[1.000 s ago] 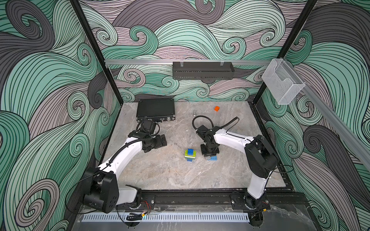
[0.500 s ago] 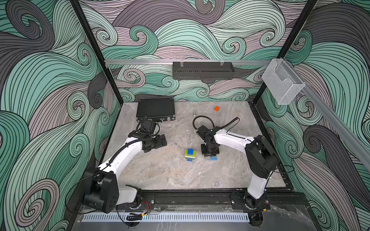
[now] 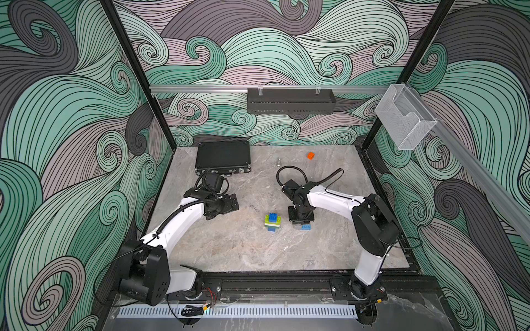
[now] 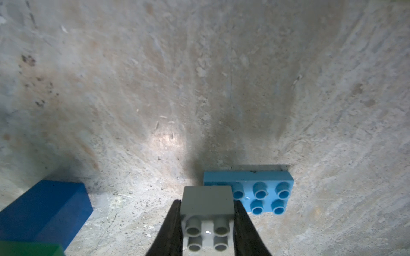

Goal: Assemble a carrot with lego
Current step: Assemble the lego brick with the lego brick.

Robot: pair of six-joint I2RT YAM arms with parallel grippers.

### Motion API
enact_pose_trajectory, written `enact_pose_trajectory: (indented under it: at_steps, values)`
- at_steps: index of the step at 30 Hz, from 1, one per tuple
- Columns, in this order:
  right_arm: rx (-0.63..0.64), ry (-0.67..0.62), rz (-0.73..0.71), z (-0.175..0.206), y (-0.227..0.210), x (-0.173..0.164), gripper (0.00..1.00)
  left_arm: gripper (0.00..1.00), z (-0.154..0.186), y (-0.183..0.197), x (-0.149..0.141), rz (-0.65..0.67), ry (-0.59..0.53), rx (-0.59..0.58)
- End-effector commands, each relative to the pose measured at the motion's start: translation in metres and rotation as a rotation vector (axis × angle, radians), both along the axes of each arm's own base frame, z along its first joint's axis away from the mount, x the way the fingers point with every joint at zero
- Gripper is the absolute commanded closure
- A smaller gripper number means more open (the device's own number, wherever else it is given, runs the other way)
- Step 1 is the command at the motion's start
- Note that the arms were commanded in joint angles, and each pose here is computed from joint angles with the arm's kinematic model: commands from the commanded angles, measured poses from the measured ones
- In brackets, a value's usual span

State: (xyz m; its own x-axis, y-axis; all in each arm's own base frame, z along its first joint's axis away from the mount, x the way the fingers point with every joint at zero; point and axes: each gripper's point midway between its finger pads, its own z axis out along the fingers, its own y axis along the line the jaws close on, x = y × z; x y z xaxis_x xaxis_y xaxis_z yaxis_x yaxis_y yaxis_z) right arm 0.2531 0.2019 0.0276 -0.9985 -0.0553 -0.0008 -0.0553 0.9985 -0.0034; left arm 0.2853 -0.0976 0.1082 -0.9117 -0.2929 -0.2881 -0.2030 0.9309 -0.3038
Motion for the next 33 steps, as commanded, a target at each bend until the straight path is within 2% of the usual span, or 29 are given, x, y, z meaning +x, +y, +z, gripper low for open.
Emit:
enact_pose_trajectory:
  at_steps: [1,6,9,15,19,26,29,33]
  values:
    - [-0.104,0.077,0.05,-0.028,-0.018,-0.016,1.0,0.01,0.003,0.005,0.0,0.021,-0.011,0.006]
    - [-0.148,0.054,0.085,-0.03,-0.027,-0.015,1.0,0.01,0.002,0.005,-0.001,0.021,-0.01,0.007]
    - [-0.17,0.065,0.03,-0.033,-0.034,-0.018,1.0,0.01,0.002,0.005,0.0,0.021,-0.011,0.008]
    - [-0.123,0.038,-0.027,-0.024,-0.028,-0.016,1.0,0.01,0.0,0.003,0.001,0.017,0.0,0.002]
    - [-0.103,0.065,-0.058,-0.029,-0.03,-0.02,1.0,0.01,0.001,0.004,0.0,0.014,-0.001,0.003]
    - [-0.039,0.032,-0.054,-0.02,-0.021,-0.011,1.0,0.01,0.002,0.001,0.001,0.006,-0.007,-0.007]
    - [-0.098,0.008,-0.014,-0.016,-0.025,-0.006,1.0,0.01,0.002,0.001,0.0,0.004,-0.003,-0.012]
    - [-0.148,0.034,0.0,-0.033,-0.033,-0.014,1.0,0.01,0.005,0.001,0.001,0.002,-0.015,-0.009]
